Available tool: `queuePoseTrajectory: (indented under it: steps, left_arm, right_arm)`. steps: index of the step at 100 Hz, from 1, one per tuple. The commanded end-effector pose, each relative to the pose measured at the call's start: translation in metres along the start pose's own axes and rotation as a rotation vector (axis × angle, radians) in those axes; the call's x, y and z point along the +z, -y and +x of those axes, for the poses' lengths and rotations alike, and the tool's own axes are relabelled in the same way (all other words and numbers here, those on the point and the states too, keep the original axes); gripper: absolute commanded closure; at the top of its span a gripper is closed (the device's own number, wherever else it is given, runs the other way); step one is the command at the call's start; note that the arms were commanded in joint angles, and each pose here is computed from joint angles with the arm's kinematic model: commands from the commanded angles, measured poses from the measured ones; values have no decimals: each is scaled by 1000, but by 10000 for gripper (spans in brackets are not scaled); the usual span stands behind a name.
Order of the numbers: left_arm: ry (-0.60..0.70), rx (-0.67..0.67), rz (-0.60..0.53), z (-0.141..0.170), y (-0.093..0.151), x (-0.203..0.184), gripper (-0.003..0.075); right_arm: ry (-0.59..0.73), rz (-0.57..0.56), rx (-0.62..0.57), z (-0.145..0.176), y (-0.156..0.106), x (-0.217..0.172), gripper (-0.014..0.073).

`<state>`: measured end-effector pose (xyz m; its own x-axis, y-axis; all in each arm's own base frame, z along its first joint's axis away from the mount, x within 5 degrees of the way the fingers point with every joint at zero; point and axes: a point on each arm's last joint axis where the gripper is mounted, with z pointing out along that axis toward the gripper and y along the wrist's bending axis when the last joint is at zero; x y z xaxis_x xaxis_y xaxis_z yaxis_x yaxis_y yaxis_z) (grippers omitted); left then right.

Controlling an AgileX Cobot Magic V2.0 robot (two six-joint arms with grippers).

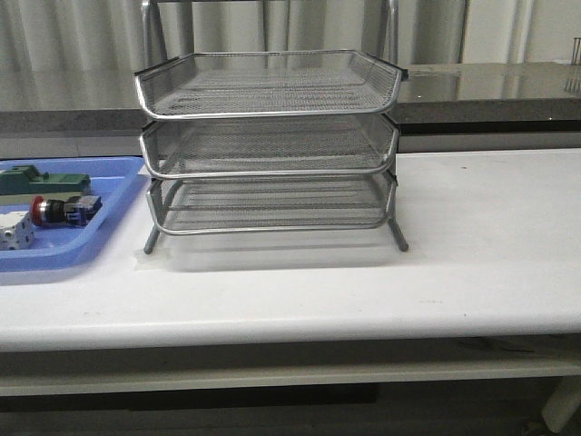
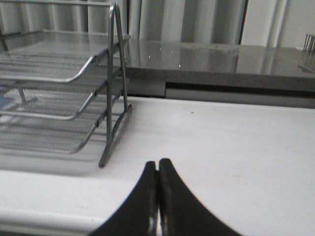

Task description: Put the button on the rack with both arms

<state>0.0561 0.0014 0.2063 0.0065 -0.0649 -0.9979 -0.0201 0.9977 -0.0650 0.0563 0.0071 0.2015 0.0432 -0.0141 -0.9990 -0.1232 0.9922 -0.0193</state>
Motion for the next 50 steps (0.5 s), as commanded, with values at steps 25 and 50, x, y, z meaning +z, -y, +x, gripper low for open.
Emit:
queuePoseTrajectory:
  steps: [25,50]
  left_arm:
    - [56,-11,5,10,0,0,741]
    - [56,-11,5,10,0,0,741]
  right_arm:
    - [-8,-31,210,-54,-2,-4,656]
    - [-239,-68,252,-110,-6,26,656]
